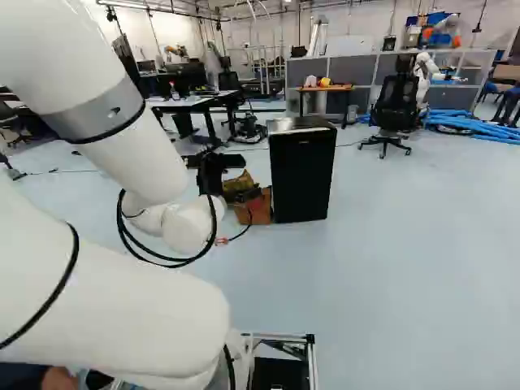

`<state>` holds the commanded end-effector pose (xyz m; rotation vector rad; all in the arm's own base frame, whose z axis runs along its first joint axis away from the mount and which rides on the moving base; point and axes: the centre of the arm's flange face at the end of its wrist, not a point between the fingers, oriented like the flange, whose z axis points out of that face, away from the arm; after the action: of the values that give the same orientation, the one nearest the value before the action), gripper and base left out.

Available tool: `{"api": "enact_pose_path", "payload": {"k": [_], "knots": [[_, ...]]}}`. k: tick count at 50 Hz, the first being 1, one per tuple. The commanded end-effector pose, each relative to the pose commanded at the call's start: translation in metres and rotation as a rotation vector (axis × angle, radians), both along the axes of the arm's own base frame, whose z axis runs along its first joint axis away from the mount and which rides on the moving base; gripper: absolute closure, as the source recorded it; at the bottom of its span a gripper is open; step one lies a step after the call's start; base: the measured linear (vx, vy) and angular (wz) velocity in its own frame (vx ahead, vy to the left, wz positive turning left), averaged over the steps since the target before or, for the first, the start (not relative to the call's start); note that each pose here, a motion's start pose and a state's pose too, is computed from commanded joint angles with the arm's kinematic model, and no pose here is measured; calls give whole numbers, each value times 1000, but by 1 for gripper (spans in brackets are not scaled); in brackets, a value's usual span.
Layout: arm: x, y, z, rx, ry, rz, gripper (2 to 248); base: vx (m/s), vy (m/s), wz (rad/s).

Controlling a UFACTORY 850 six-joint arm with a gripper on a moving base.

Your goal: Grab a drink from the fridge

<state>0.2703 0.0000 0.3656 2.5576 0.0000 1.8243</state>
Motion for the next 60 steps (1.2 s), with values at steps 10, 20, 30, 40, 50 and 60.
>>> {"api": "enact_pose_path", "payload": {"k": [10,20,30,40,50,60], "knots": [[0,0,0,0,0,0,3,0,0,0],[0,0,0,0,0,0,3,25,-3,0],[0,0,0,0,0,0,3,53,-1,2],[0,0,0,0,0,0,3,73,-1,8],[0,0,0,0,0,0,3,85,-18,7],[0,0,0,0,0,0,3,90,-37,4]]}}
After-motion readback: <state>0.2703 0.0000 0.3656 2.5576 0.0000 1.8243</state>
